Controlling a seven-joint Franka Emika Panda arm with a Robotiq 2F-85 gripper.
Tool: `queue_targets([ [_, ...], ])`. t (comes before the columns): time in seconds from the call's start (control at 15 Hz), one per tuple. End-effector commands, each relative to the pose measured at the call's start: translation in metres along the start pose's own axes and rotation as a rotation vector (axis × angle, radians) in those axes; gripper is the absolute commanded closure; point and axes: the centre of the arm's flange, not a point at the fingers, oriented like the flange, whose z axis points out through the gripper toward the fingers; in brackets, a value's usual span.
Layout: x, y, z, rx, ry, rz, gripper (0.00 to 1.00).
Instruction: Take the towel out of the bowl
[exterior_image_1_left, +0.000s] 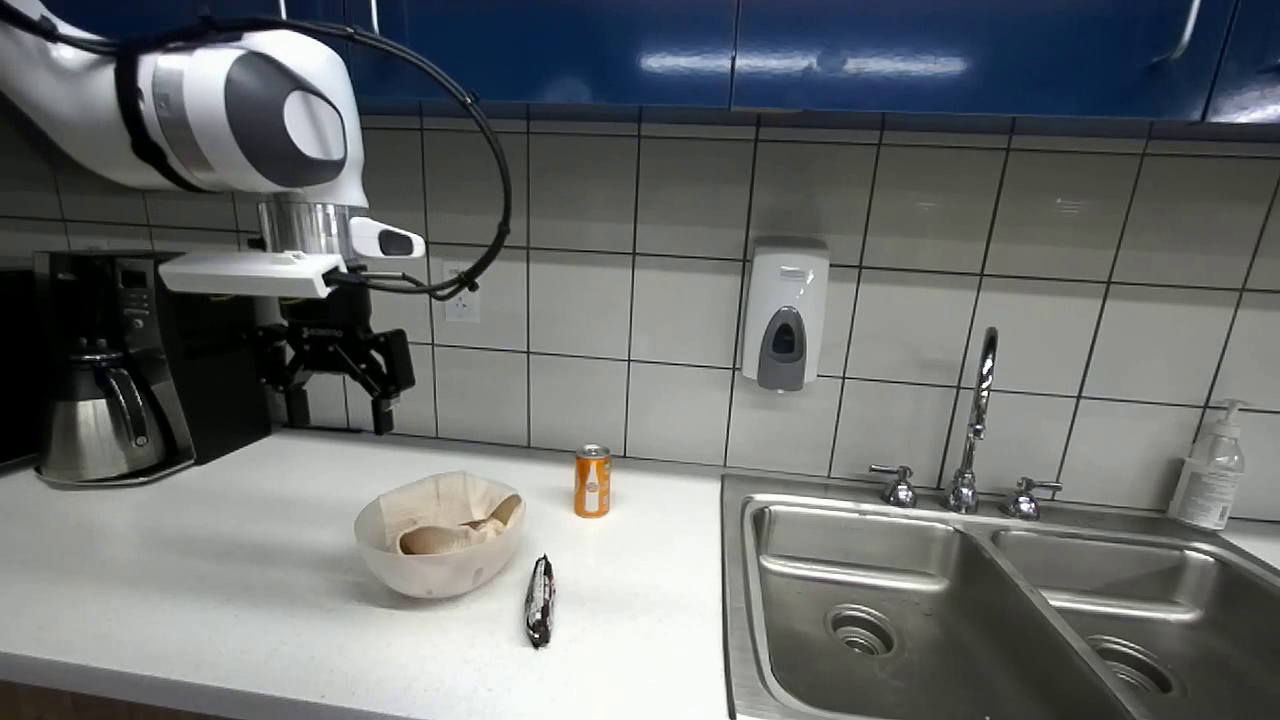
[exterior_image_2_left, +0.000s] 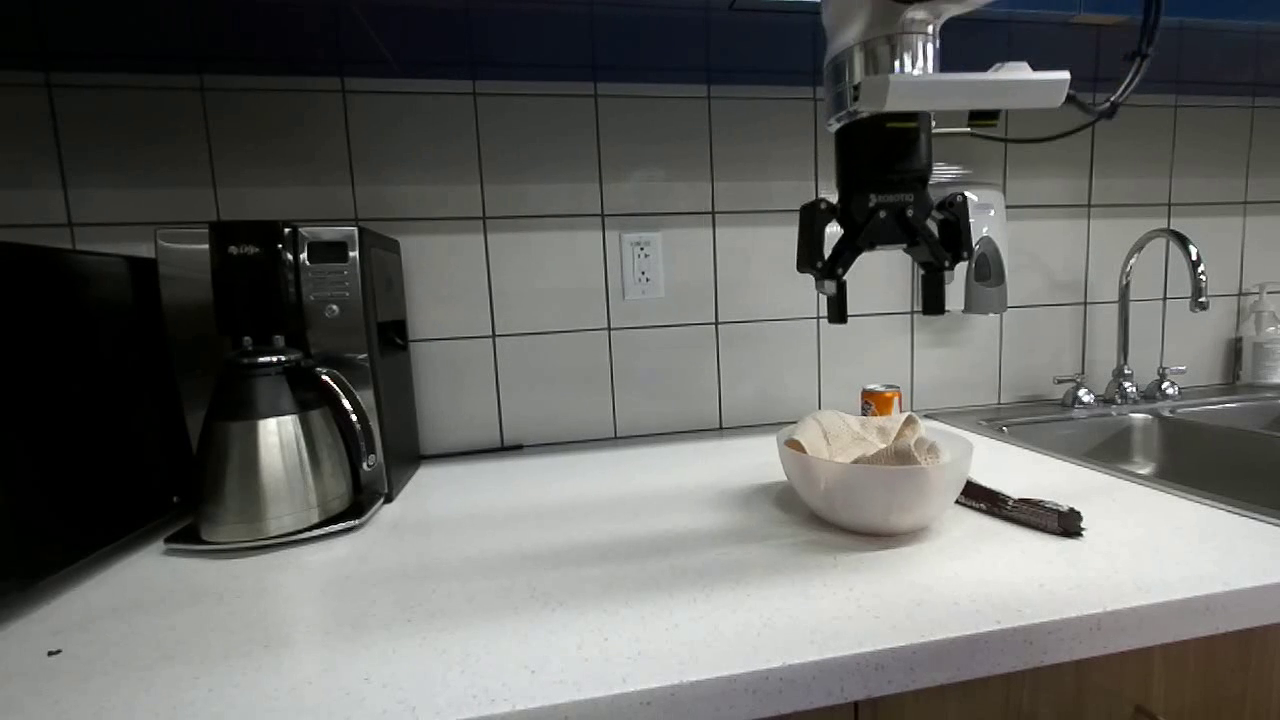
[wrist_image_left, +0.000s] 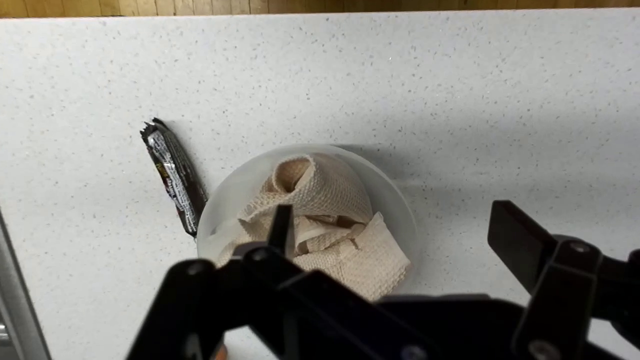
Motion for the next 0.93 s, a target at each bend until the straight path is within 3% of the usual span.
queue_targets([
  [0.0,0.012,0.014,0.03,-0.024,0.022,0.037,0.0],
  [0.53,0.034,0.05,0.072,-0.048,0.075,0.167,0.0],
  [0.87,0.033,0.063,0.094,-0.116,0.089,0.273,0.0],
])
